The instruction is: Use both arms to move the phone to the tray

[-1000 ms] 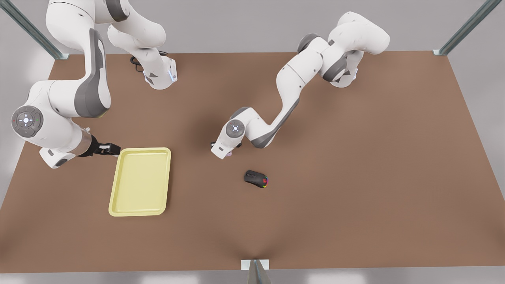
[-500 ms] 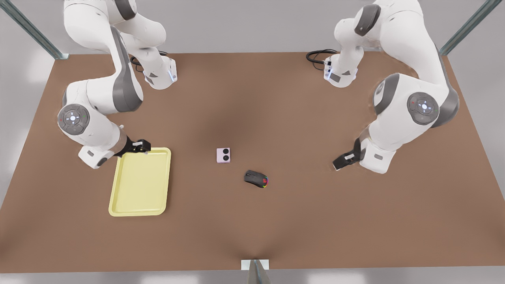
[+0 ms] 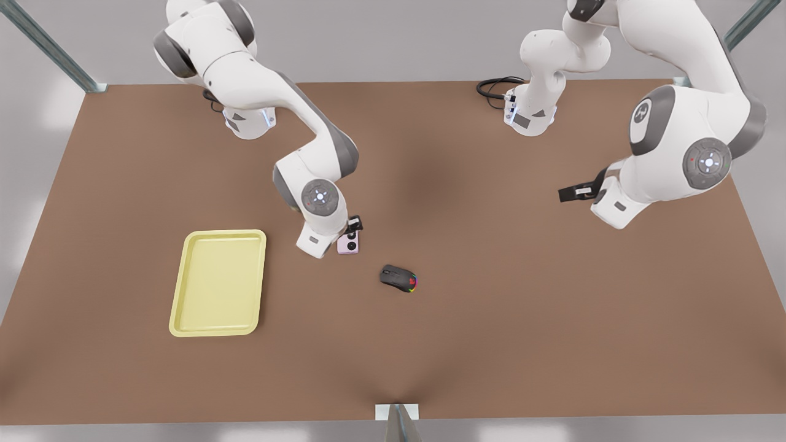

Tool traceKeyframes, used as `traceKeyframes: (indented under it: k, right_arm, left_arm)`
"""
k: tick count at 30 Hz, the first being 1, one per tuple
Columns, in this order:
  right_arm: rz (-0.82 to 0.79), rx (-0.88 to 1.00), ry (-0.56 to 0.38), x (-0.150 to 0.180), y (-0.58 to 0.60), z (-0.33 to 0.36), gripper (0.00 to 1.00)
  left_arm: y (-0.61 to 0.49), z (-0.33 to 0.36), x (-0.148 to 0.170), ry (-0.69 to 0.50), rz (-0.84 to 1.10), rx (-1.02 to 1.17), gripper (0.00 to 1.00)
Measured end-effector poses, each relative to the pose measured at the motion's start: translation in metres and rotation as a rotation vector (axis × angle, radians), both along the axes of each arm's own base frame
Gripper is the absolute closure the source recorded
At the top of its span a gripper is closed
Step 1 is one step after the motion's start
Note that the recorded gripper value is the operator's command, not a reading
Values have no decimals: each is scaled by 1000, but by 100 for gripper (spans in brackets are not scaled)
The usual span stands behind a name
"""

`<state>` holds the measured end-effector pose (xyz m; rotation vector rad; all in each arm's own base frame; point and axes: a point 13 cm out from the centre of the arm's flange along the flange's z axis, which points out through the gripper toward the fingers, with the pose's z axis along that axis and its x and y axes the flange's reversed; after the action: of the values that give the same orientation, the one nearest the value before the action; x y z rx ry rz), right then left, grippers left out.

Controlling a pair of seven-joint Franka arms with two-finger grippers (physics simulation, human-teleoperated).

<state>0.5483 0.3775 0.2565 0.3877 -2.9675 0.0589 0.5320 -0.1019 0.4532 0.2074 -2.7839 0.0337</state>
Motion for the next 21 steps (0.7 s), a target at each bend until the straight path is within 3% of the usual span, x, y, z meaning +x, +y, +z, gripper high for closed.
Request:
traceKeyframes:
  k: [9,21]
  right_arm:
    - [-200,46,85,4,-13,-91,0]
    - [-151,26,107,-39,-5,-157,0]
  left_arm:
    - [-3,-4,-4,27,-103,-64,0]
    - [-3,-5,-5,29,-184,-99,0]
